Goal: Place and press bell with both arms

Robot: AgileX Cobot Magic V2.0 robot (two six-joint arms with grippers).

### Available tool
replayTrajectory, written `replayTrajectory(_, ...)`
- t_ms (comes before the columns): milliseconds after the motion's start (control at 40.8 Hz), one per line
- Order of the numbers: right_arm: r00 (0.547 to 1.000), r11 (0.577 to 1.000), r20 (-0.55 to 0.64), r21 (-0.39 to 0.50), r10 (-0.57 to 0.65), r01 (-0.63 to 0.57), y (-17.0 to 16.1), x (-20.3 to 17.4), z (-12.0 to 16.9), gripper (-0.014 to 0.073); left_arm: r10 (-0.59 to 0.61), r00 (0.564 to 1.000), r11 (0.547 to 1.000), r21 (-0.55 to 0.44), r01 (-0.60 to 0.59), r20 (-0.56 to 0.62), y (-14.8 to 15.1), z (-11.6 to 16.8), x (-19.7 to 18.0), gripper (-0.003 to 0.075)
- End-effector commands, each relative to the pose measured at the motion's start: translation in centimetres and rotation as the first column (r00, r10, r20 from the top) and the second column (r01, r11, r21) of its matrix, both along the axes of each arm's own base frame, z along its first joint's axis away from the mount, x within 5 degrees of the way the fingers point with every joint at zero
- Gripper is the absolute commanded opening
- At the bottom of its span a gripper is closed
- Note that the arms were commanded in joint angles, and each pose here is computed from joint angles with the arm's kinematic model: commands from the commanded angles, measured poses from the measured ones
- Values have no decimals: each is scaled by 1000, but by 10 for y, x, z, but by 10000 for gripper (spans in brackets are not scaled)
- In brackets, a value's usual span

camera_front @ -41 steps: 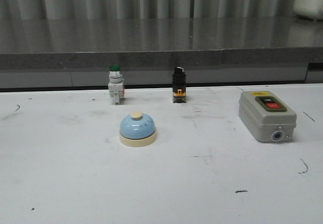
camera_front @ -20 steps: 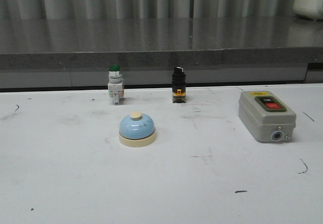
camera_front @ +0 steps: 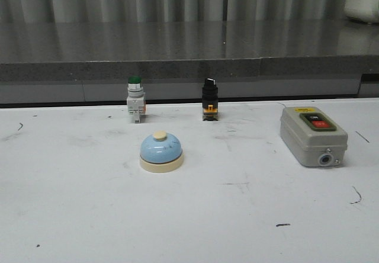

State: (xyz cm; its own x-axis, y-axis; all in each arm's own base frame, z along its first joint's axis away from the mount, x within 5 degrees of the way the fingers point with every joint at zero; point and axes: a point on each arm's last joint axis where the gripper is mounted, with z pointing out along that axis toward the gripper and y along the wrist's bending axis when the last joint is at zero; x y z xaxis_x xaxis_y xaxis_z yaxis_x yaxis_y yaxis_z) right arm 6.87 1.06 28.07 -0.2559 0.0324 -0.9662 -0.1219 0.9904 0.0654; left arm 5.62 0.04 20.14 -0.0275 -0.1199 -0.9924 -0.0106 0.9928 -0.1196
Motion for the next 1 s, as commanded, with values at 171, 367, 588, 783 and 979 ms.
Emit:
replayTrajectory(171,995,1000,94,-8,-12,13,-1,1,14,-62,5,997,1000,-19,-3,81,0,1,0,-20)
replayTrajectory(367,995,1000,94,-8,-12,13,-1,1,14,-62,5,997,1000,-19,-3,81,0,1,0,-20)
replayTrajectory(588,983,998,184,-47,-27,36,-3,6,-2,-62,5,997,1000,-19,-3,81,0,1,0,-20)
replayTrajectory(783,969,998,244,-38,-38,48,-5,-2,-49,-62,5,997,1000,-19,-3,81,0,1,0,-20)
replayTrajectory(979,974,998,224,-41,-35,45,-5,-11,-84,-62,5,997,1000,-19,-3,81,0,1,0,-20)
